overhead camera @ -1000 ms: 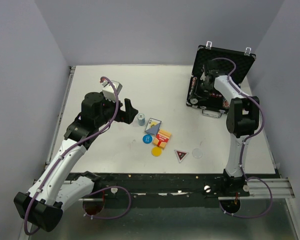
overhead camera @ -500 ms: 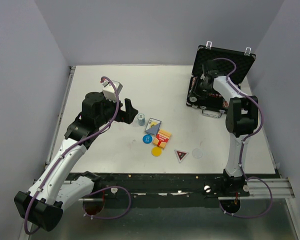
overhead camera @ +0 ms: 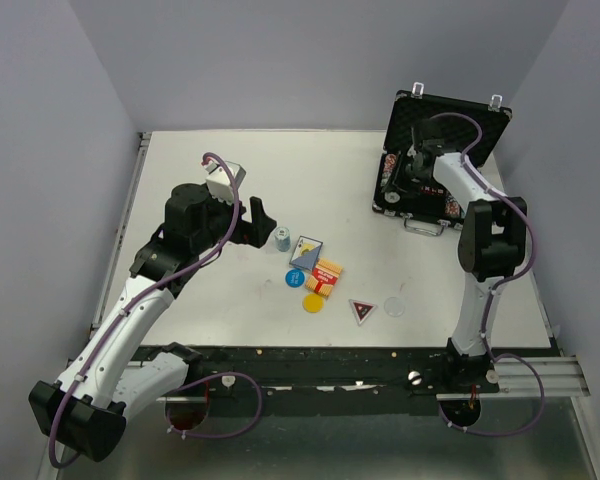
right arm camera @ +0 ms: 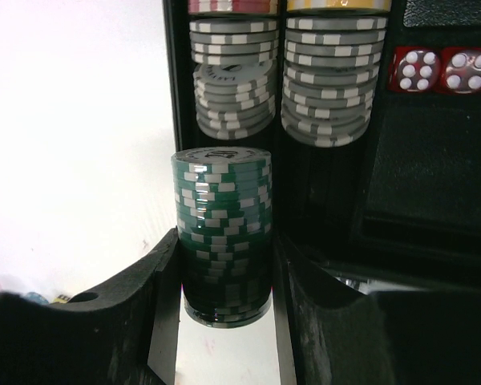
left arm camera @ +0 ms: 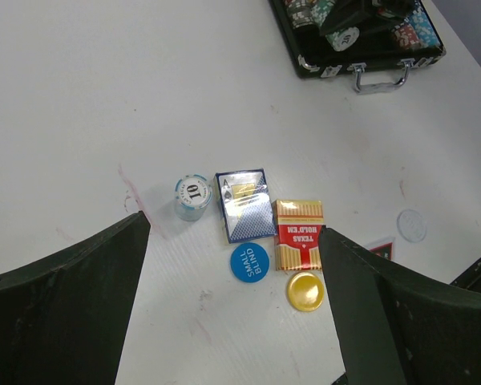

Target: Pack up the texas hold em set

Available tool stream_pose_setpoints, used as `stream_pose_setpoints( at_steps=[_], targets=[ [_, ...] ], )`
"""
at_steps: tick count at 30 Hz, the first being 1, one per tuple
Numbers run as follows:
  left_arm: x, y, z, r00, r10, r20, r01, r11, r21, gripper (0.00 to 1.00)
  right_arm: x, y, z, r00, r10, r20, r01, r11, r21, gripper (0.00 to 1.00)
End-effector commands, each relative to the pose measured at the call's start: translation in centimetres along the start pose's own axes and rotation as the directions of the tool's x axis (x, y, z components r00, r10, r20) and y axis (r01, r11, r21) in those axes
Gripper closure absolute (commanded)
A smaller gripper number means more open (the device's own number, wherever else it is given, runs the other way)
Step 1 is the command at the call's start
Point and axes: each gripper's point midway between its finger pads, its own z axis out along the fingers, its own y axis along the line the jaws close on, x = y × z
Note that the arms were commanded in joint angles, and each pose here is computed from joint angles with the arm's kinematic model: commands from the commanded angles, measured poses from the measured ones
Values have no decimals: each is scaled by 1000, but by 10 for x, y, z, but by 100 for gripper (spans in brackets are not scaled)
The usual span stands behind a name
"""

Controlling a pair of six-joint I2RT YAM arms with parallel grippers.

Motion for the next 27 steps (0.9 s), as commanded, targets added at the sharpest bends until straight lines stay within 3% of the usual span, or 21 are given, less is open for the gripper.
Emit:
stream_pose_setpoints(
  at_steps=[1, 13, 27],
  targets=[
    [-8, 2, -3, 1000, 6, 14, -6, 1000, -15, 1, -12, 5, -32, 998, -14, 58, 14, 1000, -1, 99],
    [-6, 3, -1, 1000, 2, 4, -2, 1000, -20, 1, 27, 1, -25, 999, -3, -43, 2, 999, -40, 99],
    [-4, 7, 1, 1000, 0, -8, 0, 999, -38, 1, 23, 0, -3, 995, -12, -100, 10, 1000, -24, 99]
  ],
)
